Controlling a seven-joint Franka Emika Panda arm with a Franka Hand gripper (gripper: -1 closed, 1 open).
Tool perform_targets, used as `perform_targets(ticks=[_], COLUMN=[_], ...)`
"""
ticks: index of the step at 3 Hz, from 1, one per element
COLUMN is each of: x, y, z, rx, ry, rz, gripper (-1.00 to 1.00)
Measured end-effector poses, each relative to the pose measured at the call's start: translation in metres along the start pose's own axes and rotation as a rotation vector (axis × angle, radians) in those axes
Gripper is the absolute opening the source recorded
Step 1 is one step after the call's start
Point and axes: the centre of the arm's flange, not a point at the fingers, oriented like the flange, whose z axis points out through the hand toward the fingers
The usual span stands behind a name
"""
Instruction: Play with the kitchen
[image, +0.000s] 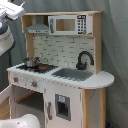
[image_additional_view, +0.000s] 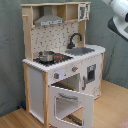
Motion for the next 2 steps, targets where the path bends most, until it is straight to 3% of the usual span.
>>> perform_targets(ticks=[2], x=[0.02], y=[0.004], z=[-0.012], rx=[-0.045], ry=[-0.085], rz=[0.112], gripper=[1.0])
